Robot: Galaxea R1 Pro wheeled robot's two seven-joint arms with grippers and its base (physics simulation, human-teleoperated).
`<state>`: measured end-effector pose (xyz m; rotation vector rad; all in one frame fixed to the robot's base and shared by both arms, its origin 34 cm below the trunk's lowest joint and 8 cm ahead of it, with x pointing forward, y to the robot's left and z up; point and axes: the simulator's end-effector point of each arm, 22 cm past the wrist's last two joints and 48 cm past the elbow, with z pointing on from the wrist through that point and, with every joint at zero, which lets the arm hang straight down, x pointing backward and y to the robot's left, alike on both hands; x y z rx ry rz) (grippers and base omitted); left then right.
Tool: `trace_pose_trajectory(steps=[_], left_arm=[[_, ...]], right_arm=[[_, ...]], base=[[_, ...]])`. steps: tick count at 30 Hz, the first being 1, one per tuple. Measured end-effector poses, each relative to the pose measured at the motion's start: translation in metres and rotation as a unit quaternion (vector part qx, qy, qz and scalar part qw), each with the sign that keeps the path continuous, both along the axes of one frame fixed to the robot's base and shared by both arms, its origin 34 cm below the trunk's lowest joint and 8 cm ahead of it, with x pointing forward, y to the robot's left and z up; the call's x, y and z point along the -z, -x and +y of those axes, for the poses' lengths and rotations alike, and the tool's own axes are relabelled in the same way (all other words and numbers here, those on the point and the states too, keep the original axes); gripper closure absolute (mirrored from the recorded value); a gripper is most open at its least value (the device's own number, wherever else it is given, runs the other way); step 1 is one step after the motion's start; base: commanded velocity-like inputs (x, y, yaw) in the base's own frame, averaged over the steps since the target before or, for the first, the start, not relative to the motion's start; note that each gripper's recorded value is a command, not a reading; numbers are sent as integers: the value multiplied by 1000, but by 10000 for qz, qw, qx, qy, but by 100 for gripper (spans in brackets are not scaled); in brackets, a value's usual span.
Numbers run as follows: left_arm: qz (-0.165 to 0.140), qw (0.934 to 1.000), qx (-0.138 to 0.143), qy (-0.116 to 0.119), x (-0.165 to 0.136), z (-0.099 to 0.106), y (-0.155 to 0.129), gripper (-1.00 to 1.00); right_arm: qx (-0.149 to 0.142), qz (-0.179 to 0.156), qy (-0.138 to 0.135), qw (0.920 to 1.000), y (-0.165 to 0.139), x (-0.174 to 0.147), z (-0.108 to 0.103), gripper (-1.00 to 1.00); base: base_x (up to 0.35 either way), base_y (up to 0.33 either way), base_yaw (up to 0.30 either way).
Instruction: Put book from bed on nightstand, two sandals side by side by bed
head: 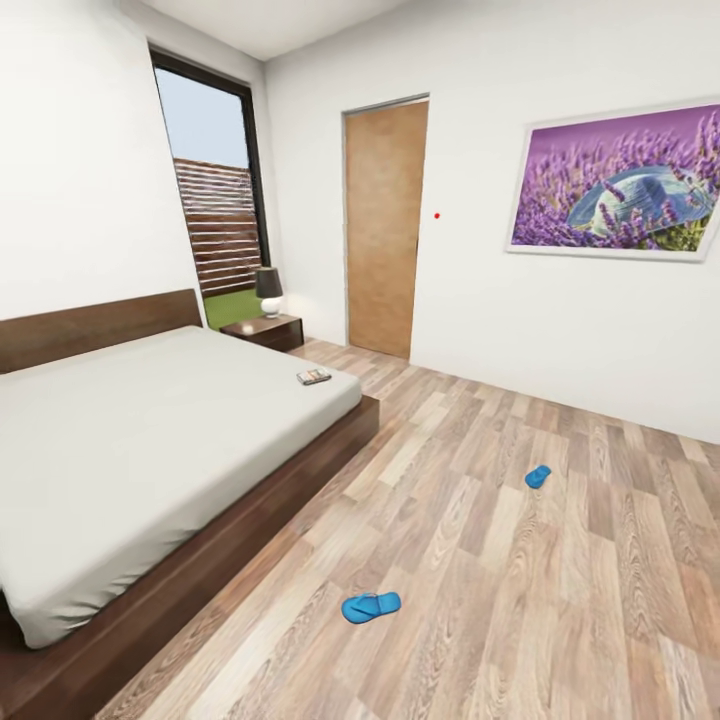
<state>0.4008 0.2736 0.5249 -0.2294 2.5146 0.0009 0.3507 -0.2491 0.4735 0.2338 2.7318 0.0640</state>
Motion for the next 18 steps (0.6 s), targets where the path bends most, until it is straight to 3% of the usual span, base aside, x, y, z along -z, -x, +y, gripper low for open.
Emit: trace_pose_trajectory(steps=[18], left_arm=[[0, 10000, 0, 0, 0, 0, 0, -100]], right_arm=[[0, -7, -2, 10000, -1, 0, 0, -100]], base=[[0, 0, 291]])
